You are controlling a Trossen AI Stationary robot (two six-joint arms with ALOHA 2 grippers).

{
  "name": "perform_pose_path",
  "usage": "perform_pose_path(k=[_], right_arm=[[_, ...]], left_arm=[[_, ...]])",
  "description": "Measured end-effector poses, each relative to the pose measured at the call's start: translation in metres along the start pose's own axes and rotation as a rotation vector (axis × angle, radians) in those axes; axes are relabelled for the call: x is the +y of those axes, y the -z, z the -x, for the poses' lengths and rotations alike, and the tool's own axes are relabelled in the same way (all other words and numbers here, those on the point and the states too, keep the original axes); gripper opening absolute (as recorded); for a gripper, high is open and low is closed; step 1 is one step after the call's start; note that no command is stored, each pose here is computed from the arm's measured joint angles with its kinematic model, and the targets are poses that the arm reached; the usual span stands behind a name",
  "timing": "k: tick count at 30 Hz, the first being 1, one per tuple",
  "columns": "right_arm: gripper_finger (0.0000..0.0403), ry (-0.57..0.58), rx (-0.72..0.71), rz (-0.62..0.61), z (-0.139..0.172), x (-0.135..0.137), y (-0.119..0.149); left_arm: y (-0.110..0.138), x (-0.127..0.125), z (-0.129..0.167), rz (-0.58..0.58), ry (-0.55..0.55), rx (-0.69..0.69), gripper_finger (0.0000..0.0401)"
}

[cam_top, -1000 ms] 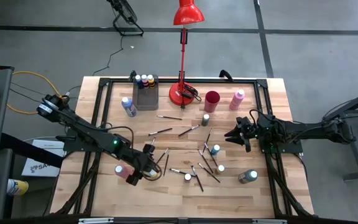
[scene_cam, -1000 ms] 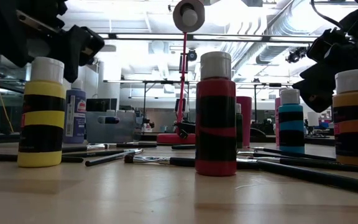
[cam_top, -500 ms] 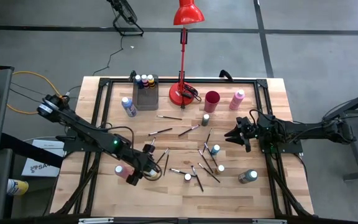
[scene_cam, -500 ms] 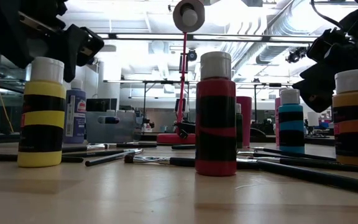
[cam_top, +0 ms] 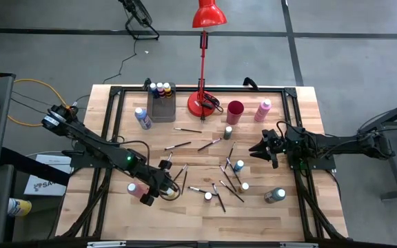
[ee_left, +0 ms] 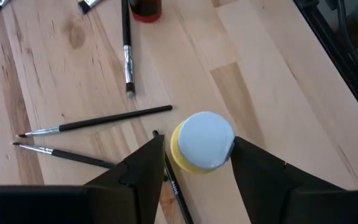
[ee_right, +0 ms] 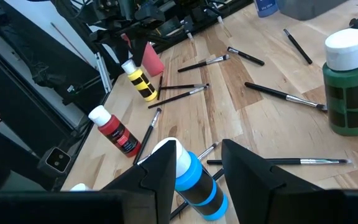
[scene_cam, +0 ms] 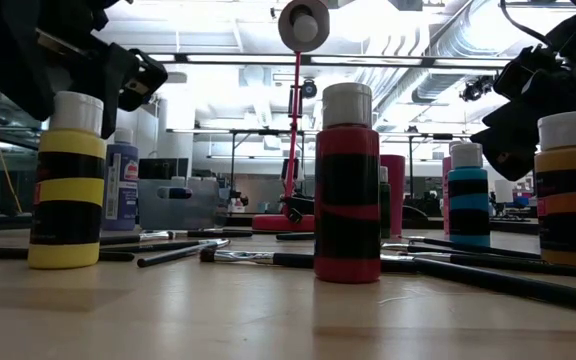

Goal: Pick & Place Paint Supplies
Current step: Put the small light yellow black paint bottle into the bin

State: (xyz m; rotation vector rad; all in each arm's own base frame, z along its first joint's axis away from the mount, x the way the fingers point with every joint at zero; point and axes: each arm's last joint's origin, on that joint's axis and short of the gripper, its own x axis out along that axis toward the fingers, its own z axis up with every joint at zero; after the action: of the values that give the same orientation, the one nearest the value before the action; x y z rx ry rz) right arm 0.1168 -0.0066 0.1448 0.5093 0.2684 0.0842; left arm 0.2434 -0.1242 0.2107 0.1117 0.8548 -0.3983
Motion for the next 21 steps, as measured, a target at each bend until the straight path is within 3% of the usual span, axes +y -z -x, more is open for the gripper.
perform_pose_path(k=[21], right_arm=[[0.0122,0.0,0.0,0.0,0.0,0.0,-0.0001]], left_arm=[[-0.001,-0.0002,0.0001,0.009,0.003,-0.01,0.0175]])
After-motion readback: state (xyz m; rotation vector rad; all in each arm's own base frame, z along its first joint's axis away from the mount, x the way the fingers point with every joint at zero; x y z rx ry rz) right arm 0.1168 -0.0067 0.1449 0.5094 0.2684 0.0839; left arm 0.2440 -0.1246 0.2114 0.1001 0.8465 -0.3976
